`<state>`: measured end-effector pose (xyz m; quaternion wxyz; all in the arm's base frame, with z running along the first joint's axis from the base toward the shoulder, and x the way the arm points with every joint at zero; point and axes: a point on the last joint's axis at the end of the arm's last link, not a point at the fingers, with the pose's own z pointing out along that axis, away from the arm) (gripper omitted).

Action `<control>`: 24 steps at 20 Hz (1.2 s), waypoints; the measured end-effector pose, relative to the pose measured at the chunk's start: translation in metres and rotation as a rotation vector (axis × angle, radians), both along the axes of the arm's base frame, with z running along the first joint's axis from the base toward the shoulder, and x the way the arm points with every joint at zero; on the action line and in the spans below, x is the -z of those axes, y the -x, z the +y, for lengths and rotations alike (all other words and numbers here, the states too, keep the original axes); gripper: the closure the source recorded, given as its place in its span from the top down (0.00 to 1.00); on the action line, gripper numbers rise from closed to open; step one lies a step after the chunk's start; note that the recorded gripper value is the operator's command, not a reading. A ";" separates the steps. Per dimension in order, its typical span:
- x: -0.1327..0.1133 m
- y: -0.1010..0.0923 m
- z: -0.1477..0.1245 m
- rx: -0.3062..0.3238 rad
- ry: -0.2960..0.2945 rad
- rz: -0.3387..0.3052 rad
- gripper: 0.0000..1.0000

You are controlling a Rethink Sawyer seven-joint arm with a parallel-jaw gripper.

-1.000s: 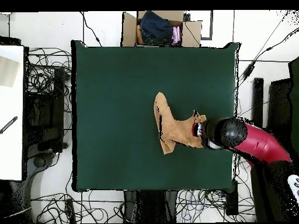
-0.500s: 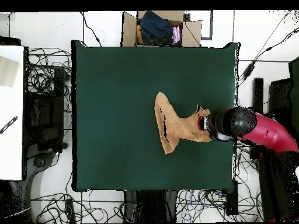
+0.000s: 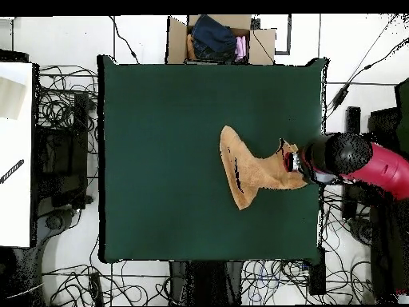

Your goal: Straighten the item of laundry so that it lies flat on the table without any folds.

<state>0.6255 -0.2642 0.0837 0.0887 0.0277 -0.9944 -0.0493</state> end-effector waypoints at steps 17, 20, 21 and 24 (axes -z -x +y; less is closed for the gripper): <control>-0.031 -0.036 -0.073 -0.080 -0.022 -0.009 0.00; -0.033 -0.036 -0.078 -0.082 -0.018 -0.014 0.00; -0.034 -0.035 -0.078 -0.082 -0.018 -0.014 0.00; -0.035 -0.030 -0.068 -0.098 -0.010 -0.028 0.00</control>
